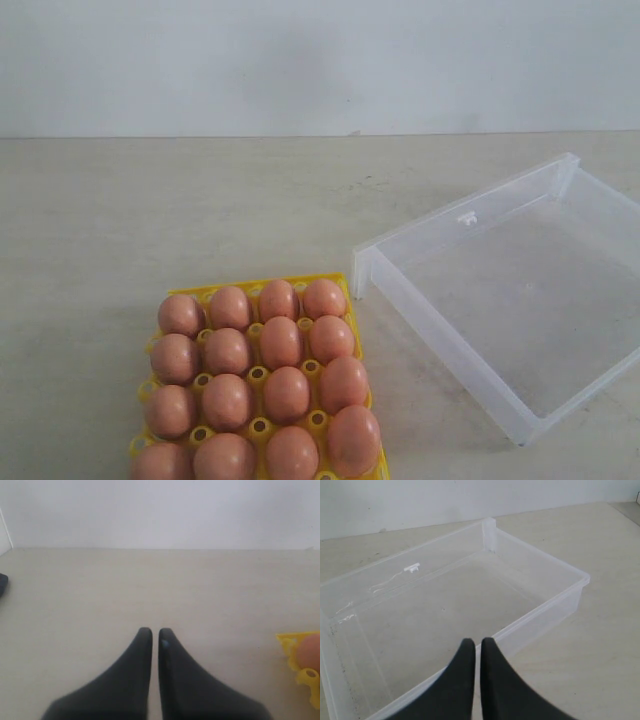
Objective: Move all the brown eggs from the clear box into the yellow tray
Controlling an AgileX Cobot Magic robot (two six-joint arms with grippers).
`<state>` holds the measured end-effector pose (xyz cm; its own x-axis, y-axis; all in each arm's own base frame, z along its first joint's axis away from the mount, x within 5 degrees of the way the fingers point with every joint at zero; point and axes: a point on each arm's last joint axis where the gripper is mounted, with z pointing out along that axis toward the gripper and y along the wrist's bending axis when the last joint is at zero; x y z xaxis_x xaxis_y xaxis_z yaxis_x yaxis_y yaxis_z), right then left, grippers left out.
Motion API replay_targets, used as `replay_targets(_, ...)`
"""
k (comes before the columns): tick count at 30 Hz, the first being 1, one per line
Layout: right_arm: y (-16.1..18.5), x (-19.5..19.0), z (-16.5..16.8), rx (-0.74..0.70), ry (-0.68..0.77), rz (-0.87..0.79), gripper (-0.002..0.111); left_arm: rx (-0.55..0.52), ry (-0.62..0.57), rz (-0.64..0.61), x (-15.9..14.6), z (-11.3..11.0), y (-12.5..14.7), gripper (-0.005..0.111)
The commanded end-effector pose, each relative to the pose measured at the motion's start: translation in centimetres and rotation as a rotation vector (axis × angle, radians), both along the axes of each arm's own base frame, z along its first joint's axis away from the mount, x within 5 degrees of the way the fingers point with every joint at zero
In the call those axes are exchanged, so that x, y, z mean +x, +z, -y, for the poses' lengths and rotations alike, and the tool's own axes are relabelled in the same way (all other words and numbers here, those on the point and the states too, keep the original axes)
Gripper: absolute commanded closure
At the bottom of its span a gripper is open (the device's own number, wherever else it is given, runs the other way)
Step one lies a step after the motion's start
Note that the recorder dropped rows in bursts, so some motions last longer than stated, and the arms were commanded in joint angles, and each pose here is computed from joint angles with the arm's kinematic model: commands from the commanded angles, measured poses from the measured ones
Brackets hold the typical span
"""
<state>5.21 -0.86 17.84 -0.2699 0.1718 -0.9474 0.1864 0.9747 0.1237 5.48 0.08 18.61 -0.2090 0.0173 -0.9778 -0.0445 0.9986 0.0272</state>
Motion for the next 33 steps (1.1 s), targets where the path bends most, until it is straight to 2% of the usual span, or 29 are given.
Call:
replay_targets(1,0.1,0.0,0.1,-0.015,-0.006,0.009,0.109,0.108,-0.022,-0.090,-0.2,0.0,-0.7,0.103)
replay_targets(3,0.1,0.0,0.1,-0.015,-0.006,0.009,0.109,0.179,-0.052,-0.134,-0.3,0.1,-1.1,0.103)
replay_targets(5,0.1,0.0,0.0,-0.012,-0.005,0.009,0.109,0.200,-0.063,-0.150,-0.4,0.1,-1.2,0.103)
replay_targets(15,0.1,0.0,0.0,-0.012,-0.005,0.009,0.109,0.197,-0.063,-0.146,-0.4,0.1,-1.2,0.103)
replay_targets(17,0.1,0.0,0.0,-0.012,-0.005,0.009,0.109,0.160,-0.062,-0.118,-0.3,0.2,-1.0,0.103)
replay_targets(21,0.1,0.0,0.0,-0.012,-0.005,0.009,0.109,-0.086,-0.074,-0.043,-0.1,0.9,-0.4,0.103)
replay_targets(33,0.1,0.0,0.0,-0.012,-0.005,0.009,0.109,-0.100,-0.087,-0.066,-0.2,1.0,-0.6,0.103)
